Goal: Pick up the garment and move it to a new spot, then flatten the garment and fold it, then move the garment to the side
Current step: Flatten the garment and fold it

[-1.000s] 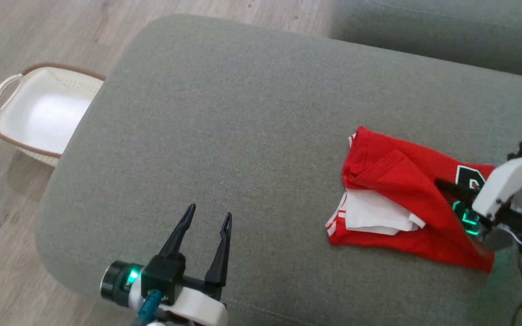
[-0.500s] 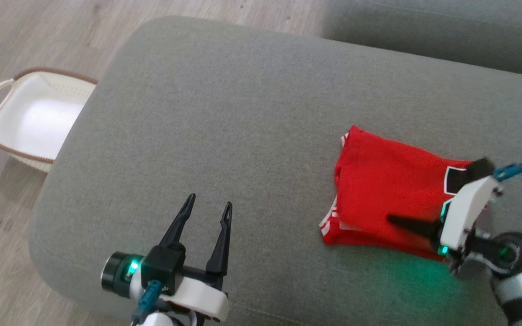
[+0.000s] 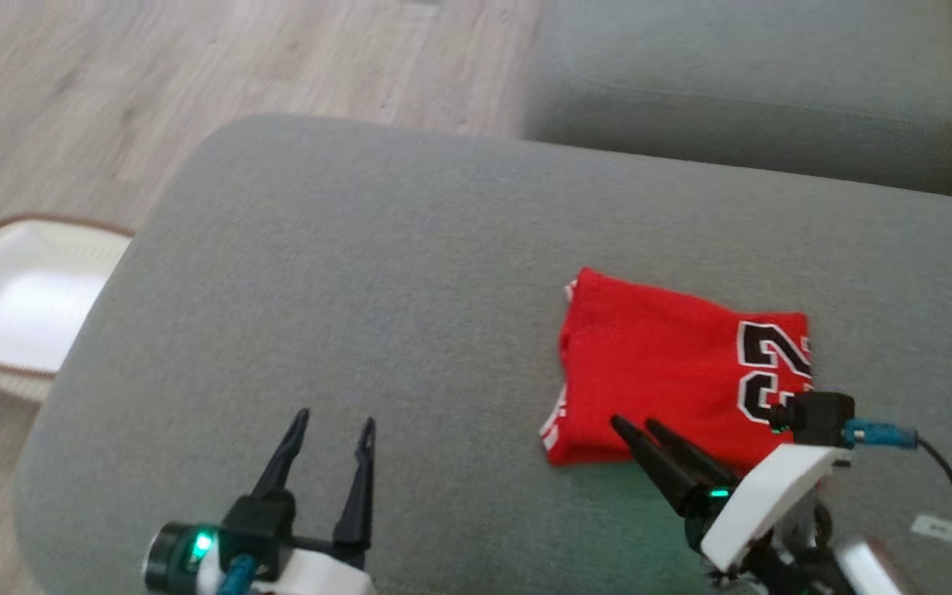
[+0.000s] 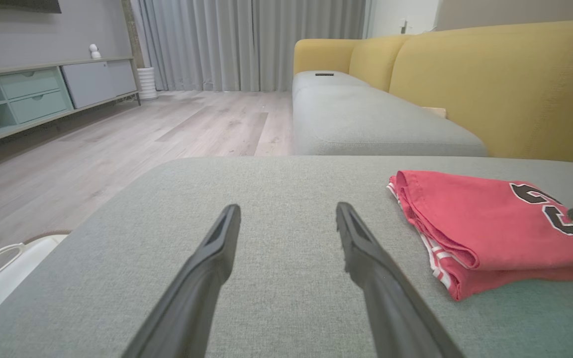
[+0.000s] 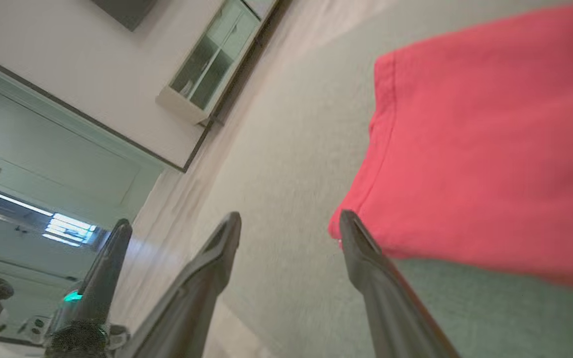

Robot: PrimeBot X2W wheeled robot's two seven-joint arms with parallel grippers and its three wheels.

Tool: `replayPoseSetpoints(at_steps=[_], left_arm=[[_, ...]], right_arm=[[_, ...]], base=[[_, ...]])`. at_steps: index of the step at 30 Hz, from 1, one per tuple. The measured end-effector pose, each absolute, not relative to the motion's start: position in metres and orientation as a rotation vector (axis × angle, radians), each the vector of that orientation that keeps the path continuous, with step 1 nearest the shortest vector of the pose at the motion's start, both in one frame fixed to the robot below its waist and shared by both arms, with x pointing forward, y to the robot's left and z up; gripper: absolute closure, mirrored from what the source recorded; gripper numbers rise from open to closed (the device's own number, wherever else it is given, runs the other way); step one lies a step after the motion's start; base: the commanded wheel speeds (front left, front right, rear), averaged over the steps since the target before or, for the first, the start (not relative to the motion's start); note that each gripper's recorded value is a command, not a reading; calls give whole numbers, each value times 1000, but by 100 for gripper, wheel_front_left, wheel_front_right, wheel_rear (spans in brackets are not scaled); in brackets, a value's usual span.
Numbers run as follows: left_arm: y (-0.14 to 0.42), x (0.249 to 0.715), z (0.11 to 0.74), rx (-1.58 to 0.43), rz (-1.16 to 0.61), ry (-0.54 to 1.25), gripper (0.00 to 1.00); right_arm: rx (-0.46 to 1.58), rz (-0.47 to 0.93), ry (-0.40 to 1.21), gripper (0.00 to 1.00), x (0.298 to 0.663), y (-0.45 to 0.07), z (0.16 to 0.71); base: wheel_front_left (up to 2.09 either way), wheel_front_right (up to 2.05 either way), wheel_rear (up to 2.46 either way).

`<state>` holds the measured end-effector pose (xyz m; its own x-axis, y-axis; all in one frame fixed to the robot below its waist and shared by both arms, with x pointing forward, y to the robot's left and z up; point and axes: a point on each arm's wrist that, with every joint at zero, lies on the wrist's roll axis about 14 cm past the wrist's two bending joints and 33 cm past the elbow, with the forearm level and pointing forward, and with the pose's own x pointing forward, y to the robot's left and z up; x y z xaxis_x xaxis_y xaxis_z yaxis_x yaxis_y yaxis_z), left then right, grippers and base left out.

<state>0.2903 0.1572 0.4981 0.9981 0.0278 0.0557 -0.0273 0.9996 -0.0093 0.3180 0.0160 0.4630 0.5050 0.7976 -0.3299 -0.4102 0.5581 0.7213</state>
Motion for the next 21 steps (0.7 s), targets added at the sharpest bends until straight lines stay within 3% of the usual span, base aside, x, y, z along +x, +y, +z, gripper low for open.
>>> replayPoseSetpoints(at_steps=[6,10,21], left_arm=[[159,290,503,-25,26,-74,0],[157,281,494,-37,19,-49,0],[166,267,499,-50,43,-78,0]], right_arm=[[493,605,358,0,338,-22,472],[435,470,207,0,340,-53,468],[189,236,7,0,332,-136,486]], base=[[0,0,0],[0,0,0],[0,0,0]])
